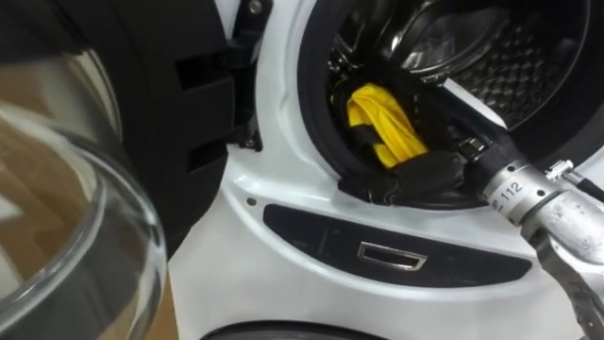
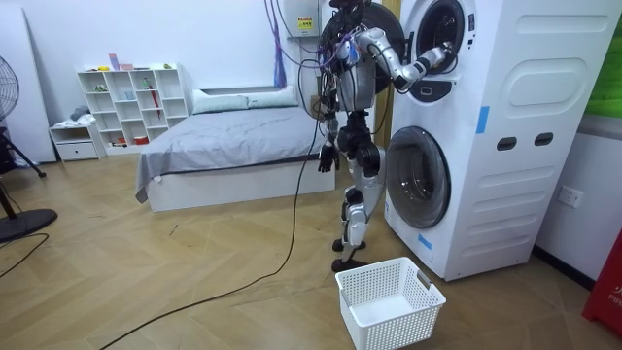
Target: Pick clothes from washing machine
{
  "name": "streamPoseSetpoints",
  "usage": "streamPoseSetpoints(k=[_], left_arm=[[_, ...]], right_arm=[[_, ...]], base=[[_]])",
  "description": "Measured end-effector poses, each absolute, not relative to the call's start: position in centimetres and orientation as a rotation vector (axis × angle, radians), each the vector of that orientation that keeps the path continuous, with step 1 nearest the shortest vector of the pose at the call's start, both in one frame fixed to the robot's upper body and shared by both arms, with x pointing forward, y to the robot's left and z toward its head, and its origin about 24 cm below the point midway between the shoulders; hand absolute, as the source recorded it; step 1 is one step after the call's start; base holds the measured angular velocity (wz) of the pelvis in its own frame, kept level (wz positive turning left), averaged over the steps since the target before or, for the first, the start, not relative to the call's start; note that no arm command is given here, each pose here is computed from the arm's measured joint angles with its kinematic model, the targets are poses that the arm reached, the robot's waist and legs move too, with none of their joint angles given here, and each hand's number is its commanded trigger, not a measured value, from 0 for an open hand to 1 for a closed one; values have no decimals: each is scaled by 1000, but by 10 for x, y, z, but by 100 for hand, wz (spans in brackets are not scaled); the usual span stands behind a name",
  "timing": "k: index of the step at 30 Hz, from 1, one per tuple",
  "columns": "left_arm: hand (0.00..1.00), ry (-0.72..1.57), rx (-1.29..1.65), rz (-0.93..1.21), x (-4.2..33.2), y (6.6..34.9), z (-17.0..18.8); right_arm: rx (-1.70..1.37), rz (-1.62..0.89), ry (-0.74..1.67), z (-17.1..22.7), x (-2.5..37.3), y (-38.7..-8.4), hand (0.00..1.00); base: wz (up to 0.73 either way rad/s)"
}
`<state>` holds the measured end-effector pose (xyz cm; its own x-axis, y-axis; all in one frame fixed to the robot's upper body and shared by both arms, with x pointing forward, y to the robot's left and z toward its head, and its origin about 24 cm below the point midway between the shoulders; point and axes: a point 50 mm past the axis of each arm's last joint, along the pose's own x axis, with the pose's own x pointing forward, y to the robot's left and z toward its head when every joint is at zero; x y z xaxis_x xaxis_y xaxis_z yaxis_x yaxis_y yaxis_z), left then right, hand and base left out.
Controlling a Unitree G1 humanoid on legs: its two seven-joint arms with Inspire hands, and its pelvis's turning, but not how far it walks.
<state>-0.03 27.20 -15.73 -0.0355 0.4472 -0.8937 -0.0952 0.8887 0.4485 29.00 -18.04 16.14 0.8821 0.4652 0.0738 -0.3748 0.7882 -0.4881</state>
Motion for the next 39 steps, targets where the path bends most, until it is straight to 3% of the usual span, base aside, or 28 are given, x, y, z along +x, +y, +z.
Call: streamPoseSetpoints(k=[2,3,5,15,39], left_arm=[[0,1548,287,443,1,275,-156],[0,1547,291,443,1,277,-156],[0,1543,300,437,3,280,-155],[0,1500,314,438,18,285,-153],[0,1499,359,422,13,286,-153]], right_arm=[[-554,456,-188,162,290,-181,6],[-587,467,-184,163,290,-181,56],[-622,474,-181,165,290,-182,100],[-726,445,-187,179,286,-185,100],[-901,386,-253,198,265,-174,100]], base=[[8],[0],[0],[-1],[0]])
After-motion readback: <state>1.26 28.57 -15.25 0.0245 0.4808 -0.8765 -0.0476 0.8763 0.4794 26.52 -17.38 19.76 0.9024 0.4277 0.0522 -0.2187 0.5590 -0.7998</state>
